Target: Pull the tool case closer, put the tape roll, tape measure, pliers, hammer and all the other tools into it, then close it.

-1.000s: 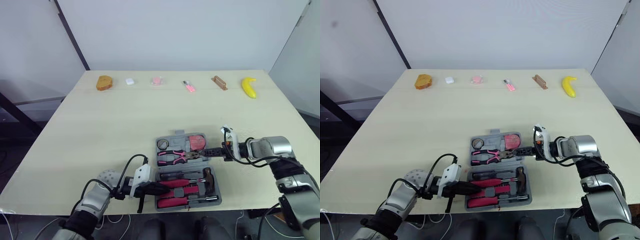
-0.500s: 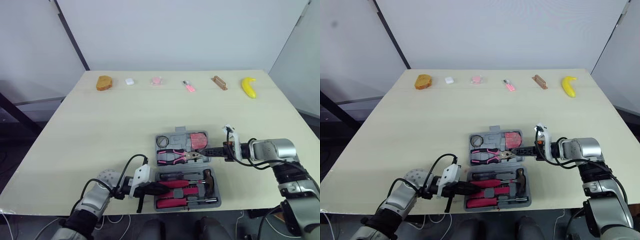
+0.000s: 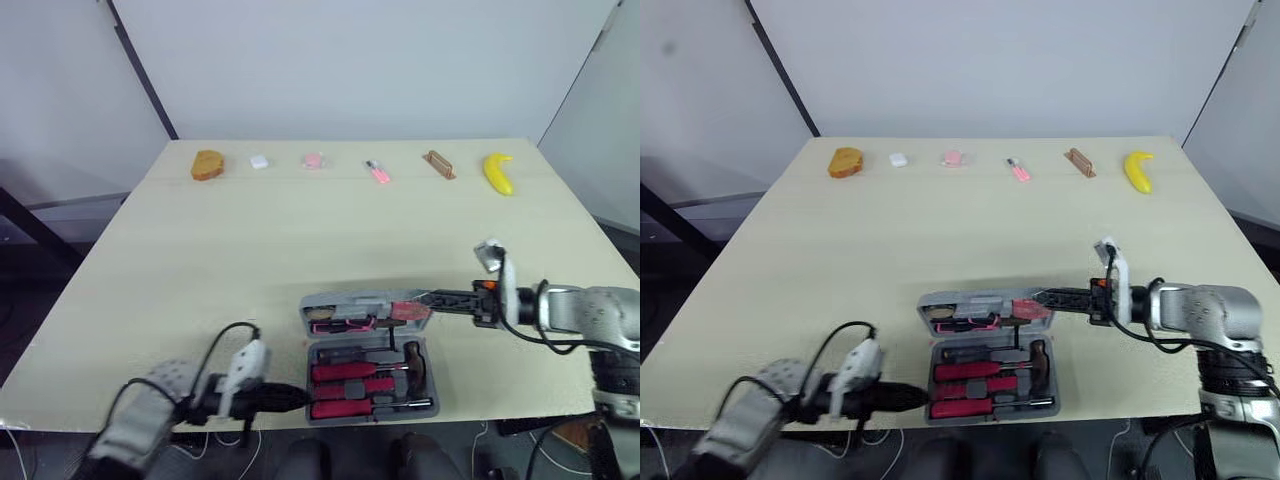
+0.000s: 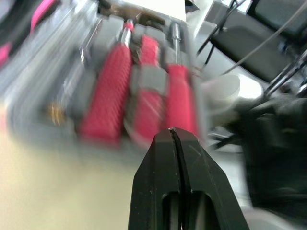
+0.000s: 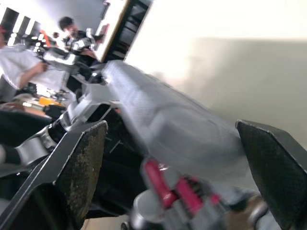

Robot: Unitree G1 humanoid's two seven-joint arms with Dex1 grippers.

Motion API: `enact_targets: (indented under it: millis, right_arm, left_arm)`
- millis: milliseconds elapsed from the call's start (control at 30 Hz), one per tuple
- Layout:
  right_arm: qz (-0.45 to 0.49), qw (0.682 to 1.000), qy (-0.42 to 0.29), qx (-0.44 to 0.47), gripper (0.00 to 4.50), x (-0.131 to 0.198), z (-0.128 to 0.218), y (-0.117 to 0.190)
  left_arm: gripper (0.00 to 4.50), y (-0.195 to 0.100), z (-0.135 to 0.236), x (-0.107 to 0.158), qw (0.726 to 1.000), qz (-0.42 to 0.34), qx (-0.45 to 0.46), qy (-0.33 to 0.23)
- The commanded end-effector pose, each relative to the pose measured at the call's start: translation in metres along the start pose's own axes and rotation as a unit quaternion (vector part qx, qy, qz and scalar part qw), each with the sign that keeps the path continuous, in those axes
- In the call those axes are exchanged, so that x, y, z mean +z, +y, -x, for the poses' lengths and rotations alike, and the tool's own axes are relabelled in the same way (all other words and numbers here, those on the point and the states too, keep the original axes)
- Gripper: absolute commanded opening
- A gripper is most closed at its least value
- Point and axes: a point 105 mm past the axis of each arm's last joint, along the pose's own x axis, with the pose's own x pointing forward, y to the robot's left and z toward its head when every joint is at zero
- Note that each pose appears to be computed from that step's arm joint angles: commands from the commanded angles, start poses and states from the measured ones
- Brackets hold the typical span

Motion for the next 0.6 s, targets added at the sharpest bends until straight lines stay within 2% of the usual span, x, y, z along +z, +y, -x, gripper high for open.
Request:
enact_targets:
  millis: [33,100,200,233,333,400,500,567,600]
  right_arm:
    - [0.019,0.999,0.023,0.043,4.50,-0.013,0.009,0.036]
    - [0.018,0.998,0.045,0.050,4.50,-0.030,0.011,0.047]
    - [0.022,0.996,0.065,0.050,4.50,-0.050,0.012,0.057]
    - [0.051,0.996,0.059,0.033,4.50,-0.053,0.011,0.058]
    - [0.156,0.987,-0.036,-0.012,4.50,-0.037,0.007,0.056]
    - [0.242,0.965,-0.103,-0.005,4.50,-0.027,0.005,0.061]
    - [0.314,0.939,-0.124,-0.067,4.50,-0.021,0.005,0.038]
    - [0.366,0.922,-0.087,-0.092,4.50,-0.023,0.007,0.020]
    - [0.390,0.912,-0.069,-0.103,4.50,-0.024,0.008,0.011]
  left_arm:
    - [0.02,-0.006,0.043,0.026,0.999,0.032,0.022,-0.009]
    - [0.02,0.003,0.063,0.027,0.997,0.046,0.069,-0.007]
    - [0.02,0.018,0.074,0.035,0.988,0.055,0.135,-0.046]
    - [0.02,0.021,0.071,0.040,0.986,0.050,0.146,-0.063]
    - [0.02,0.024,0.053,0.057,0.980,0.033,0.163,-0.108]
    - [0.02,0.033,0.041,0.070,0.968,-0.008,0.210,-0.140]
    - [0.02,0.041,0.022,0.096,0.952,-0.033,0.225,-0.203]
    - [0.02,0.045,0.017,0.106,0.949,-0.022,0.218,-0.228]
    - [0.02,0.045,0.013,0.106,0.952,-0.019,0.209,-0.221]
